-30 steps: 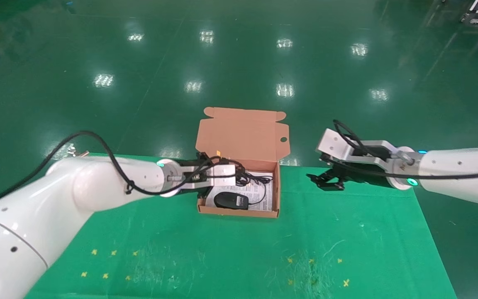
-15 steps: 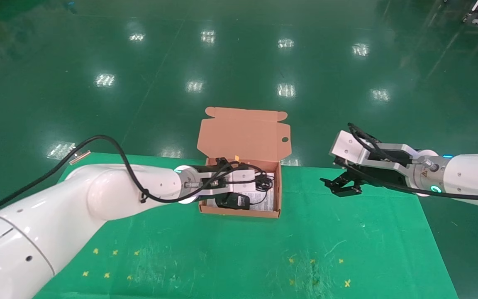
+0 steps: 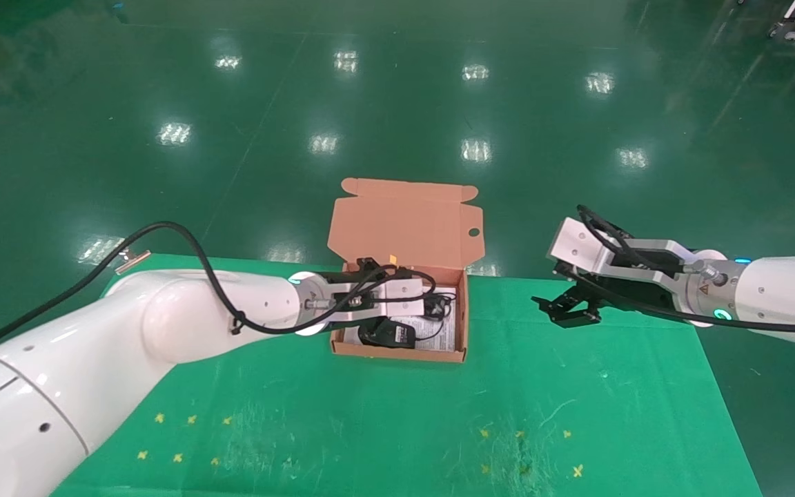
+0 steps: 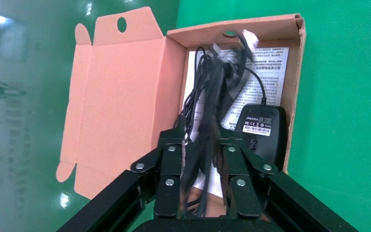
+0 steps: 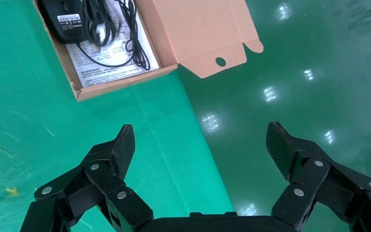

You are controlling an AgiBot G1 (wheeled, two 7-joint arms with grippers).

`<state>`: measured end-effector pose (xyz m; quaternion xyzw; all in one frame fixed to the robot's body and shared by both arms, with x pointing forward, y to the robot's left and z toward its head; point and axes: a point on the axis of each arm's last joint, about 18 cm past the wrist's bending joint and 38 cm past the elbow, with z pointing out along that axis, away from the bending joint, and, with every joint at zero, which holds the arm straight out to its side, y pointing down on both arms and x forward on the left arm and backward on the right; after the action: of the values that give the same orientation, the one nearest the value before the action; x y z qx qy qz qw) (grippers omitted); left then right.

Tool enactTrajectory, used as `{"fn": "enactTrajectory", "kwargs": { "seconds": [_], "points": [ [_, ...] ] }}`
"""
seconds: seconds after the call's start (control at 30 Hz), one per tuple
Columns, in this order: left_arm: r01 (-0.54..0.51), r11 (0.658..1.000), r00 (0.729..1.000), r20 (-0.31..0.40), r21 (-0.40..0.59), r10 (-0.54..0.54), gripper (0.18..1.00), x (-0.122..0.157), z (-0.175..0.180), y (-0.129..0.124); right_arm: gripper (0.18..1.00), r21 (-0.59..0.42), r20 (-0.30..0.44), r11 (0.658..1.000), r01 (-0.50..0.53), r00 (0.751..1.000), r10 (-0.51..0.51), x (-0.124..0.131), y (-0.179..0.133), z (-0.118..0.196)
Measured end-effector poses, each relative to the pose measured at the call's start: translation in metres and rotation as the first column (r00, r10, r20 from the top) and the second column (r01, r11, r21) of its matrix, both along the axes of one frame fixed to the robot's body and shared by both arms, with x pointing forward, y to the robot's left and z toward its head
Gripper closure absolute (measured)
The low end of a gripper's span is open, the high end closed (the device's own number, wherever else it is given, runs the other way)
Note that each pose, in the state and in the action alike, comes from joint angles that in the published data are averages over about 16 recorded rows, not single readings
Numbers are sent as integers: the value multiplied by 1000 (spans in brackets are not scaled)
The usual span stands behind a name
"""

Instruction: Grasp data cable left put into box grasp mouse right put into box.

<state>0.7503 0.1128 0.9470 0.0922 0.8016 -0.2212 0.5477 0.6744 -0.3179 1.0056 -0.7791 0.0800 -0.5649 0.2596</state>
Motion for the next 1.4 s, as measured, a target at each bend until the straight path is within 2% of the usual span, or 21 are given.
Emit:
{"fn": "enactTrajectory", "kwargs": {
  "seconds": [0.3,0.53,0.73,0.97,1.17,1.4],
  "points": [
    [6,997,997,80,-80,1,805,-8,57,11,178,-64,79,998,23,997,-17,-9,-7,37],
    [19,989,995,102,-146,-4,658,-16,84,21,178,-103,95,994,26,995,-17,-19,-11,53],
    [34,974,999,33,-223,-27,518,-25,77,34,178,-74,42,997,-18,999,21,-26,-9,43],
    [49,941,992,-92,-335,-85,369,-41,55,55,178,22,-52,994,-106,993,107,-38,-3,20],
    [67,902,972,-175,-427,-155,276,-60,40,72,178,110,-116,977,-185,973,198,-51,4,4],
    [94,848,938,-238,-522,-251,211,-86,30,92,178,211,-165,937,-277,935,313,-70,11,-10]
  ]
}}
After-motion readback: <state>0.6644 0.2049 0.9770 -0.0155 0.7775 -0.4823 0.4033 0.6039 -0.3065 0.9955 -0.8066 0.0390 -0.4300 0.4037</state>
